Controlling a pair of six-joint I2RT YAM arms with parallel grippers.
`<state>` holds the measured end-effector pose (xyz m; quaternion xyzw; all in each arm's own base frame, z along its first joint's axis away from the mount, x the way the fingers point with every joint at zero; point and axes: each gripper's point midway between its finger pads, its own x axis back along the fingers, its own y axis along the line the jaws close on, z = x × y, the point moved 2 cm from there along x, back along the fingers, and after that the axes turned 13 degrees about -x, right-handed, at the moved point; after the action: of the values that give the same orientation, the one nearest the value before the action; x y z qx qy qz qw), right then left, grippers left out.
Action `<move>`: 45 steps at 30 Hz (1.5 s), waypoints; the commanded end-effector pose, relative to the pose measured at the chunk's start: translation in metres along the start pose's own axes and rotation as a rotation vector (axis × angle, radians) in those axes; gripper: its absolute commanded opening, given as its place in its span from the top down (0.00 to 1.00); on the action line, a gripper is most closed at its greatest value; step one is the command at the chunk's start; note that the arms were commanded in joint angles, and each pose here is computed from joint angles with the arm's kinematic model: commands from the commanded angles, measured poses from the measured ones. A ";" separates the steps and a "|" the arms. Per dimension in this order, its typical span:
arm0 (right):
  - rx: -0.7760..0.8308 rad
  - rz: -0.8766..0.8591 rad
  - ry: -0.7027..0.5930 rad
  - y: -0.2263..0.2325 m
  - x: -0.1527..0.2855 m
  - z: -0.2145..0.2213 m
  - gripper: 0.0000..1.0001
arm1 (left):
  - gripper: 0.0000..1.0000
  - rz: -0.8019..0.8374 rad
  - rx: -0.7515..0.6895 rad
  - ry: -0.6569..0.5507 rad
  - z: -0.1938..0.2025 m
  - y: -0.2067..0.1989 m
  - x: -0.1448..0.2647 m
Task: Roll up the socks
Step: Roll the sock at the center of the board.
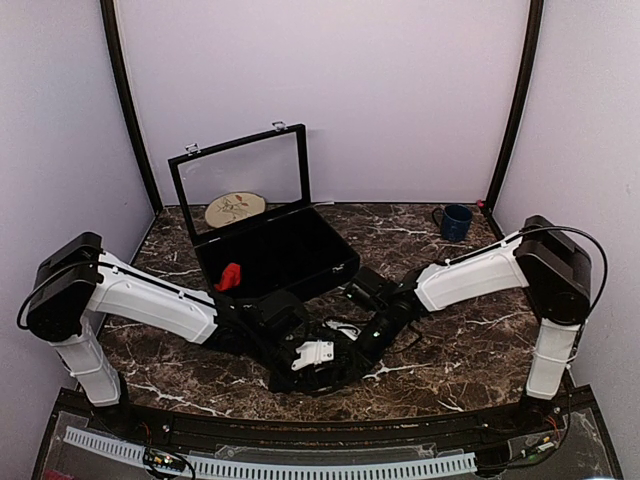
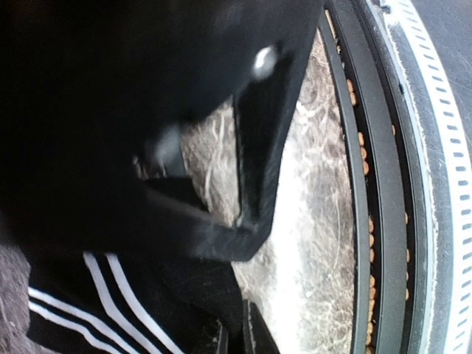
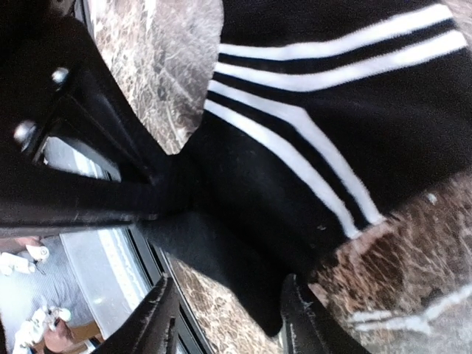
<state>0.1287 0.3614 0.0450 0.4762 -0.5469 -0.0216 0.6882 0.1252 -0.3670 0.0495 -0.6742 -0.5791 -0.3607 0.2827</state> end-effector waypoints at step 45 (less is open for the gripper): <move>0.402 0.632 -0.527 0.004 0.056 0.011 0.51 | 0.92 0.609 0.553 -0.108 0.022 0.020 0.009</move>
<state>0.1449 0.3172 0.0769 0.3819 -0.7895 0.1214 0.4649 0.1543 -0.3510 0.0359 -0.7233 -0.4697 -0.0920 0.4978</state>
